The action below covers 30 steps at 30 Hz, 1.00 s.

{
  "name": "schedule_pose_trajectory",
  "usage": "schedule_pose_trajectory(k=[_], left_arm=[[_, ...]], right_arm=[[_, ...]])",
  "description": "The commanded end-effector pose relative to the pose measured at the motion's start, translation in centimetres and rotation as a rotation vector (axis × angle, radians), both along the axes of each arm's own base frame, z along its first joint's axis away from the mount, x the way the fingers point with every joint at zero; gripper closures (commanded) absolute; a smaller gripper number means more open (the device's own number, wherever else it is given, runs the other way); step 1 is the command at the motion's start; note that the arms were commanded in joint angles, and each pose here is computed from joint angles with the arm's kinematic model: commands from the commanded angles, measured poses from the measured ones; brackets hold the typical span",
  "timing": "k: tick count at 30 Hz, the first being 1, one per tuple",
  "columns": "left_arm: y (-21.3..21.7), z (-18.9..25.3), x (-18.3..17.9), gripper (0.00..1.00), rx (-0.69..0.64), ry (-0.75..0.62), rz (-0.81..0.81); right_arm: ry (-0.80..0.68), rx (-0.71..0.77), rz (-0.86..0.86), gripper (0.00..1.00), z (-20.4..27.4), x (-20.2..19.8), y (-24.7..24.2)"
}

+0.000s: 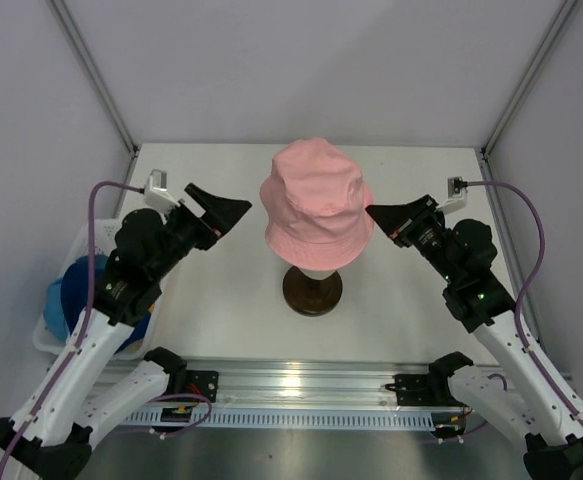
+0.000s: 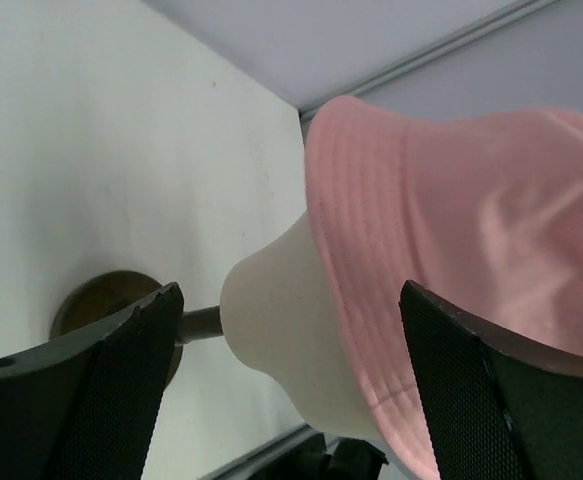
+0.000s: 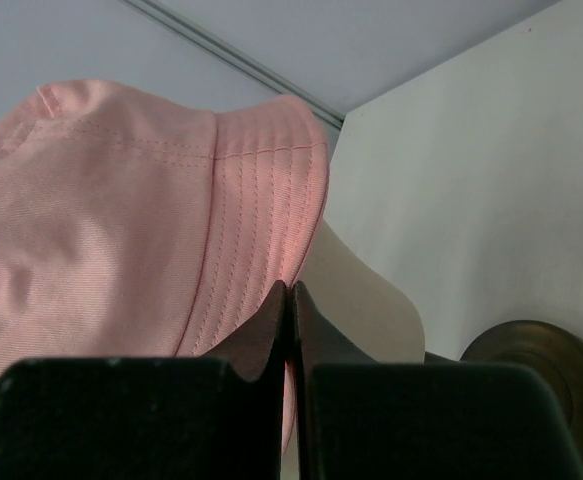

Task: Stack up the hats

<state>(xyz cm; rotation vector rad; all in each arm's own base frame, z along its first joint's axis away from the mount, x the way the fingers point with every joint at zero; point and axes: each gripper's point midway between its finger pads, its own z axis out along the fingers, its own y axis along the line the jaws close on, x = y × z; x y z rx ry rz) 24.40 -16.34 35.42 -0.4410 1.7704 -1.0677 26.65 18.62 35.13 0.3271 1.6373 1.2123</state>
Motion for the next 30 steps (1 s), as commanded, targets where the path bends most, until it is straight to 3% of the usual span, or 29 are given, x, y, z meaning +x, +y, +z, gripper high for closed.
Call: schedule_pose_trajectory(k=[1,9,15,22,30], left_arm=[[-2.2,1.2,0.9,0.09,-0.102,-0.015,-0.081],[-5.7,2.7,0.2,0.09,-0.233,-0.077,-0.288],[-6.4,3.0,0.5,0.08,-0.264,-0.13,-0.324],[-5.6,0.5,3.5,0.1,-0.229,-0.057,-0.203],[-4.6,0.9,5.0,0.17,-0.375,-0.03,-0.097]], right_arm=[[0.025,-0.032,-0.033,1.0,-1.2,0.1,-0.4],[0.05,-0.042,-0.047,1.0,-2.1,-0.1,-0.3],[0.057,-0.048,-0.051,1.0,-2.4,0.1,-0.2],[0.062,-0.06,-0.053,1.0,-2.6,0.4,-0.1],[0.058,-0.076,-0.066,1.0,-2.4,0.5,-0.3]])
